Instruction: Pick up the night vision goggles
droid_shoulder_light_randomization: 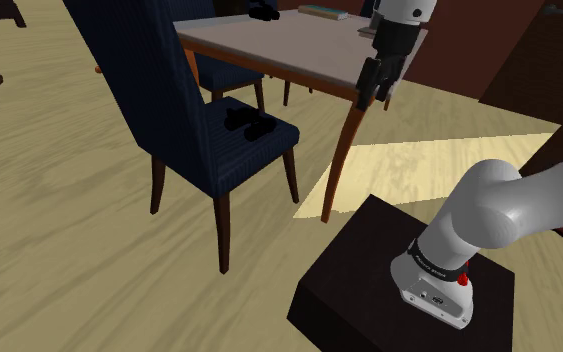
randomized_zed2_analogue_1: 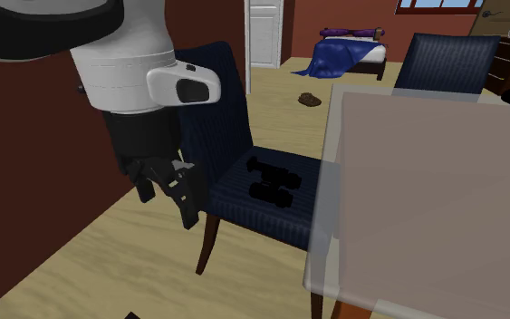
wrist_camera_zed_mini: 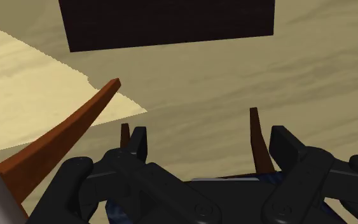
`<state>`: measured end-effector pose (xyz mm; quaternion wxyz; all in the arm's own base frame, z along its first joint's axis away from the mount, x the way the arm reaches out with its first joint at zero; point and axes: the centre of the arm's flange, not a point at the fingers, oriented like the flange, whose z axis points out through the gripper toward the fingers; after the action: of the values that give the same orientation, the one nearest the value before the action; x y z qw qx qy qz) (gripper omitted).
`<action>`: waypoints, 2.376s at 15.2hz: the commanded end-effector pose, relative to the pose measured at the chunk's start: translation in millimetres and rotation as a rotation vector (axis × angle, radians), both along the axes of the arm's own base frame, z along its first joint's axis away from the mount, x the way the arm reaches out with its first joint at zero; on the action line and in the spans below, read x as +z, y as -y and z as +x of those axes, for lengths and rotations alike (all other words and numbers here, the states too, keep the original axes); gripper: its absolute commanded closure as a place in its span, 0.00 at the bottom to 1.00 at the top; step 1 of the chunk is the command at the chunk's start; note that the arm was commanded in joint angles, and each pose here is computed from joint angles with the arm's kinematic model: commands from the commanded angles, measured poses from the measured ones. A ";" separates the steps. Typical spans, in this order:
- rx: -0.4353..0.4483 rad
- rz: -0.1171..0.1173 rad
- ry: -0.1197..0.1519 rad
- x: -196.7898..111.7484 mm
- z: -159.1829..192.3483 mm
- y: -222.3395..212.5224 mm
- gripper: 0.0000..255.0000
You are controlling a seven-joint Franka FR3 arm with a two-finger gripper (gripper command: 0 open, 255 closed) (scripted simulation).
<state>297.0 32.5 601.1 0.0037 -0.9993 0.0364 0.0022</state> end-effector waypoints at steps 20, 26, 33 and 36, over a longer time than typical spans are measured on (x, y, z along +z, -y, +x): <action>-0.128 -0.043 0.025 -80.6 227.0 -62.8 0.00; -0.168 -0.056 0.033 -105.3 300.6 -75.9 0.00; -0.193 -0.064 0.037 -135.9 345.2 -82.1 0.00; -0.193 -0.064 0.037 -151.7 345.2 -82.1 0.00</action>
<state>641.7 116.2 453.7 -0.0275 -0.9907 0.1323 -0.0178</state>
